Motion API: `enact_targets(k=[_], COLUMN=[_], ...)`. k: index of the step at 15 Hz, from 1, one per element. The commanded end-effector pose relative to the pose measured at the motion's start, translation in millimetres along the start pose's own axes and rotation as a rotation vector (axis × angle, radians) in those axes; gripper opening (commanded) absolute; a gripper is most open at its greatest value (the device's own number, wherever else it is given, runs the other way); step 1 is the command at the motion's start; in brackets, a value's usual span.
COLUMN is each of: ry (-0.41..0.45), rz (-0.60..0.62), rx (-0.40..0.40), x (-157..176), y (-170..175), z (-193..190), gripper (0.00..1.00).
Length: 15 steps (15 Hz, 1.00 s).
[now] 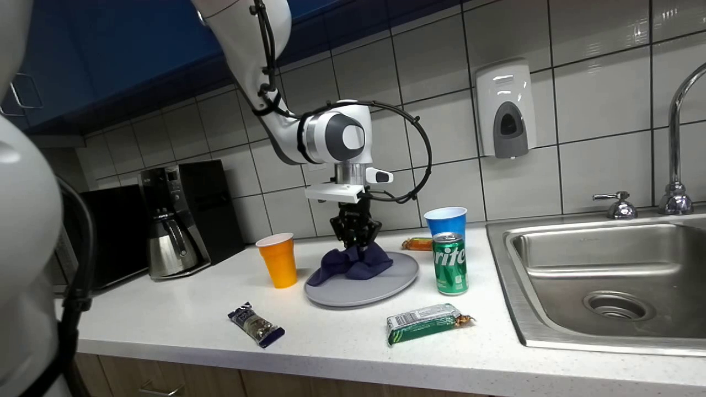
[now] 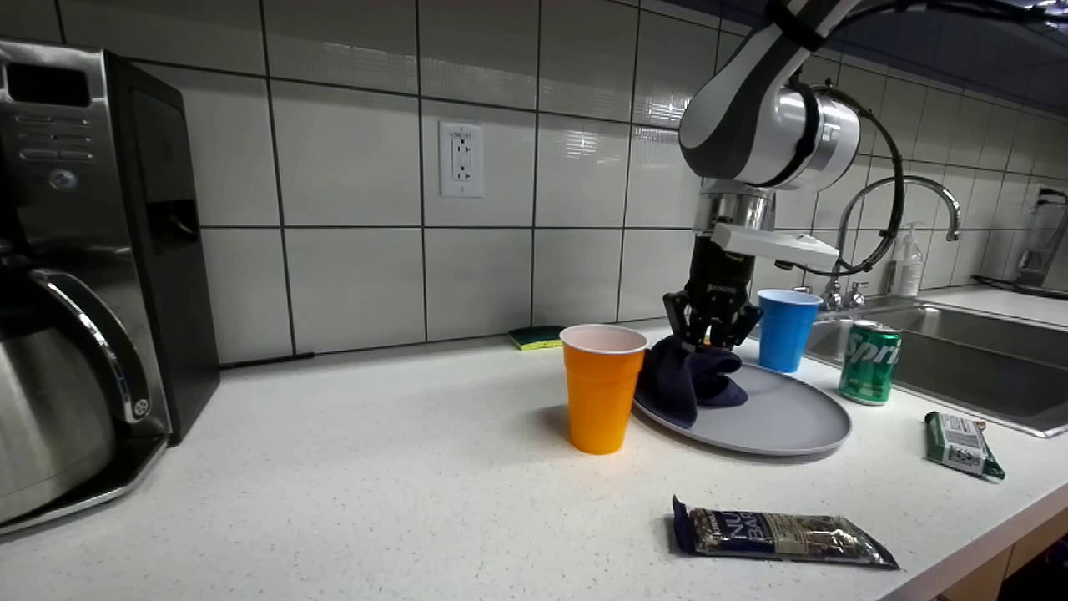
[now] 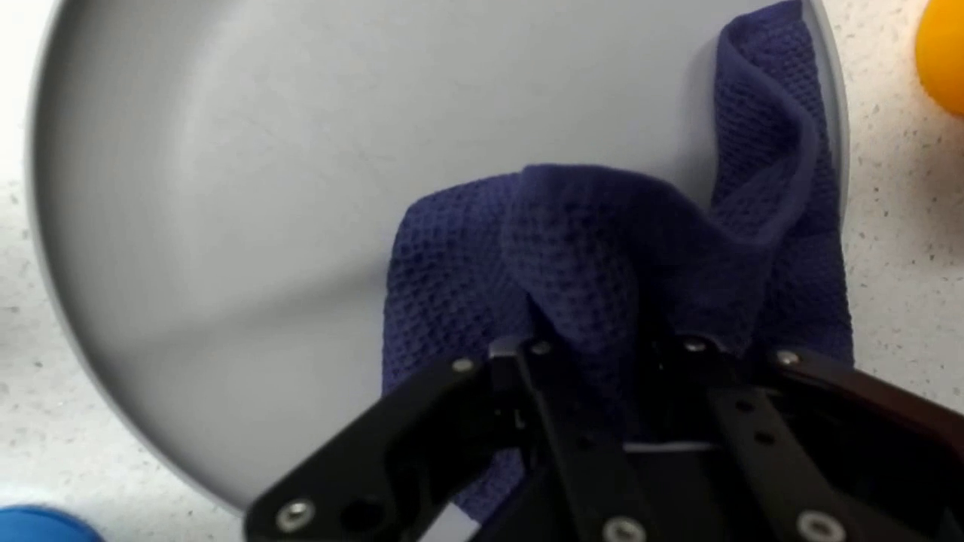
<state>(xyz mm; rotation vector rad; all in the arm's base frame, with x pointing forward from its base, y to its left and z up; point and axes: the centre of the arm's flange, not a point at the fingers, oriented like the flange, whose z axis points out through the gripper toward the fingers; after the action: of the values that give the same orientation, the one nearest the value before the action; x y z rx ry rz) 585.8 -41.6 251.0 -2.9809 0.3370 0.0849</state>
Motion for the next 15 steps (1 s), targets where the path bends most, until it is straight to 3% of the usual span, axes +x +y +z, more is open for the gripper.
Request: enact_targets(k=[1,5,15], ry=[0.021,0.039,0.198], rz=[-0.009,-0.030,-0.139], rx=[-0.014,-0.012,0.003], x=[-9,-13,-7], y=[3,2,-16], z=[-8,-19,-84], gripper=[0.00,0.03,0.03])
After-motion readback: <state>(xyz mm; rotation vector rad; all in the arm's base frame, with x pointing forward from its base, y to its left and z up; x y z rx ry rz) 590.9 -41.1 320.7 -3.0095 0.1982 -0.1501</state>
